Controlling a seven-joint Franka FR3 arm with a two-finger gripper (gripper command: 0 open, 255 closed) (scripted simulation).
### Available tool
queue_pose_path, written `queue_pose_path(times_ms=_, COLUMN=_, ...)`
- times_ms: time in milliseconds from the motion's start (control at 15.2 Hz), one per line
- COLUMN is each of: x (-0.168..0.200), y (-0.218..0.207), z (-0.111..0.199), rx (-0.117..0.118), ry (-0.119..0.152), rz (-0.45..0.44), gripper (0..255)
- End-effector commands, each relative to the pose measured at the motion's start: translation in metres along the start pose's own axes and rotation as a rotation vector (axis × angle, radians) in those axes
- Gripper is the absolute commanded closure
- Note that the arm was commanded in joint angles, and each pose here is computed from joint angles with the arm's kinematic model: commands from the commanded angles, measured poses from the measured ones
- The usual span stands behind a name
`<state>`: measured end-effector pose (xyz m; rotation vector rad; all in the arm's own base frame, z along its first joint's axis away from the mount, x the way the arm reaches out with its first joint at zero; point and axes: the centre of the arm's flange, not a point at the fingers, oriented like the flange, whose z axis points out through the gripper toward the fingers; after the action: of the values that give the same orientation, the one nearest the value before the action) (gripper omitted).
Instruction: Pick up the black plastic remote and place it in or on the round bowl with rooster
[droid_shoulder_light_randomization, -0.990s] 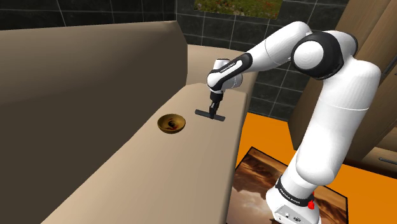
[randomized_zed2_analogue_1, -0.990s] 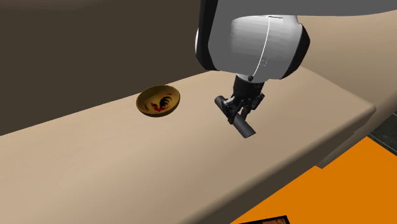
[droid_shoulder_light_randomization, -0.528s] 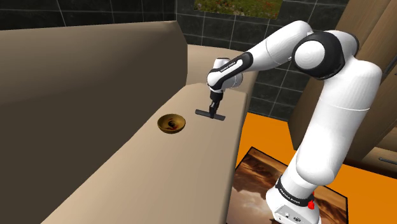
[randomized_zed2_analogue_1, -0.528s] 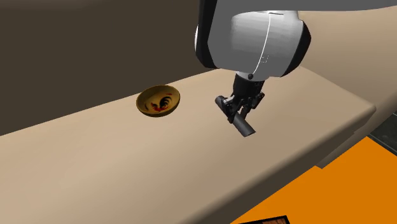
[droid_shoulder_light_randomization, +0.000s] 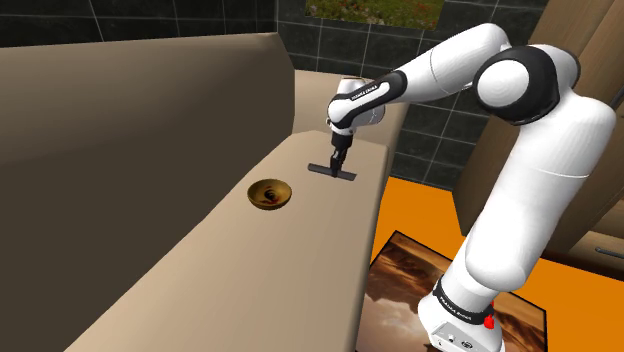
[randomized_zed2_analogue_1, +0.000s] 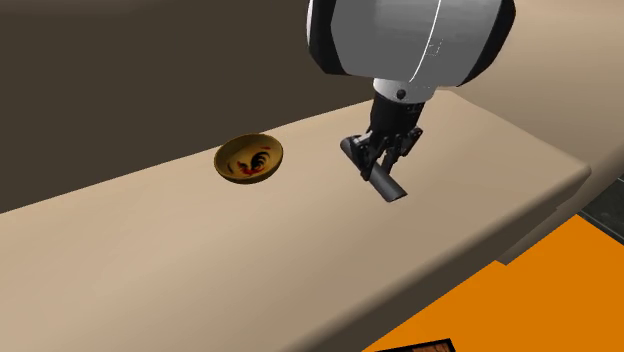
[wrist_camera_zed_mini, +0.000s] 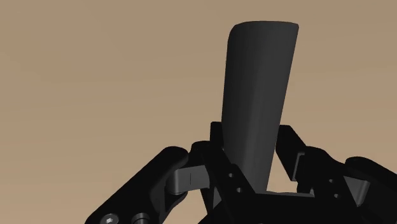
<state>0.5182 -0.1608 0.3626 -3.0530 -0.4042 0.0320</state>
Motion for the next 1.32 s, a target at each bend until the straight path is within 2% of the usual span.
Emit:
queue_pose_path(times_ms=0, x=-0.001, y=-0.001, z=-0.010, rx=0.000, ry=0.000, rz=0.000, gripper=255)
queue_pose_path(times_ms=1056, x=-0.002, y=-0.006, z=-0.090, rx=0.000, ry=0.000, rz=0.000, gripper=255)
queue_pose_path(times_ms=1254, x=0.021, y=-0.038, z=-0.086, rx=0.000, ry=0.000, rz=0.000, gripper=255)
